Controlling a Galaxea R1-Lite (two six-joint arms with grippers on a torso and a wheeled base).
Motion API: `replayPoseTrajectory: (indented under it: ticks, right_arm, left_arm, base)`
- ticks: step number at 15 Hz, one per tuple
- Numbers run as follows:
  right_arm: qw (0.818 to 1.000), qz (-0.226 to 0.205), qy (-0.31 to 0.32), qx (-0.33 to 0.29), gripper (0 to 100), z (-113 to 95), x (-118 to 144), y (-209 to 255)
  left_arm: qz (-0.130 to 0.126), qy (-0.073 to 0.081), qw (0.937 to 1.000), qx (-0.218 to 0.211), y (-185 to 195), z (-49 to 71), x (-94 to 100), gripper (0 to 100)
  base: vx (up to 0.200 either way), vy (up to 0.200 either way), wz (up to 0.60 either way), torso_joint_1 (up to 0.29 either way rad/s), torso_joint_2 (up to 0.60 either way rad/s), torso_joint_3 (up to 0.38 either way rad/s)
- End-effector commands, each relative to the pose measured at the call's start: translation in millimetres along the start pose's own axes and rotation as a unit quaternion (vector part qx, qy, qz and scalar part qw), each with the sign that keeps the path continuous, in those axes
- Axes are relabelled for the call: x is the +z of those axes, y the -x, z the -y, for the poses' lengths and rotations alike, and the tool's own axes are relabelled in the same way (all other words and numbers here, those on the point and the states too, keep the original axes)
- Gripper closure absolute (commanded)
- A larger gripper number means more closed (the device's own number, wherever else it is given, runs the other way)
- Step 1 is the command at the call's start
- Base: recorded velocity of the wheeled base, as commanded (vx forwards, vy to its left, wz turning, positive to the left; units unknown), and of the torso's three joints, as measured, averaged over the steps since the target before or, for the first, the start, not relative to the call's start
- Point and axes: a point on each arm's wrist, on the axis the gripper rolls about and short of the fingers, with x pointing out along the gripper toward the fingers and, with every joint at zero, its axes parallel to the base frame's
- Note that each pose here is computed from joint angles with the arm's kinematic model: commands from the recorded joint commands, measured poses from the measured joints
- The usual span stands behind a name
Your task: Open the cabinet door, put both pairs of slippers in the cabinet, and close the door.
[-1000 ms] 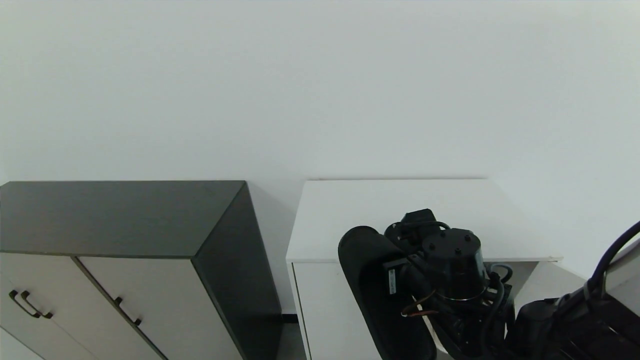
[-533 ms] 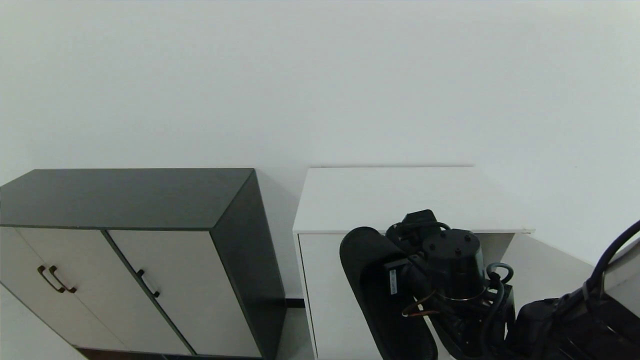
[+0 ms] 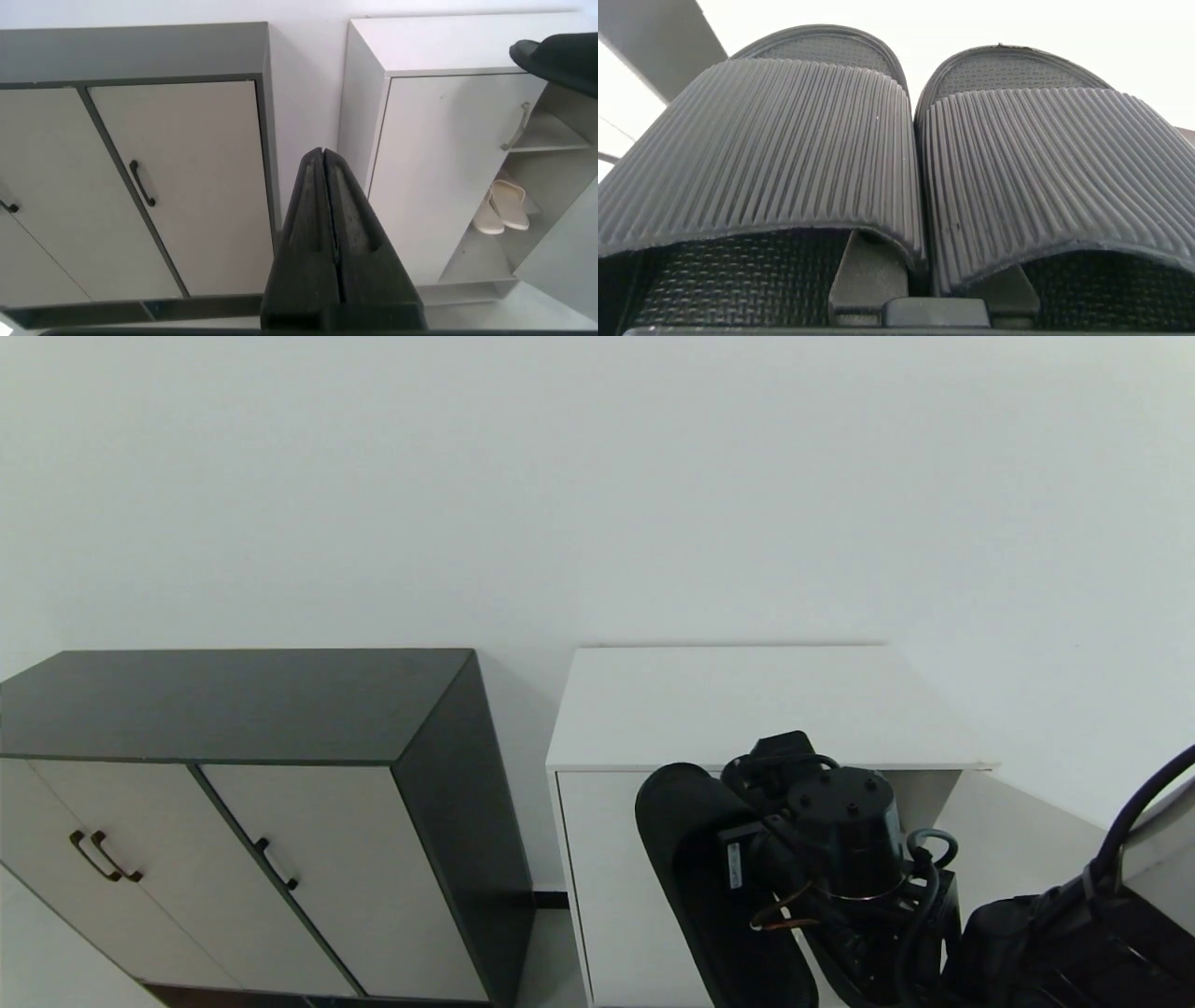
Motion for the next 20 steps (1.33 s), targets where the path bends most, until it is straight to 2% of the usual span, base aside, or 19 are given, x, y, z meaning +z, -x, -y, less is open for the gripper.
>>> replayPoseTrajectory:
  ticks: [1,4,20]
  right_arm:
    - [1.0,-0.001,0.001,0.001,100,-0.6,-1.0,-0.4]
    - [1.0,-0.001,0.001,0.001,100,-0.6,-1.0,-0.4]
    - [1.0,0.0,0.001,-0.001,100,3.2,-2.1,7.2]
  left_arm:
    - [-0.001,0.0,1.0,0.0,-0.1,0.0,0.0,100]
    - [0.0,0.0,1.0,0.0,-0.1,0.0,0.1,100]
    - [-0.001,-0.001,1.0,-0.001,-0.1,0.0,0.0,100]
  base:
    - [0.0,0.0,0.0,0.0,0.0,0.0]
    - [0.0,0.0,0.0,0.0,0.0,0.0]
    - [0.0,-0.2,0.0,0.001,0.0,0.002]
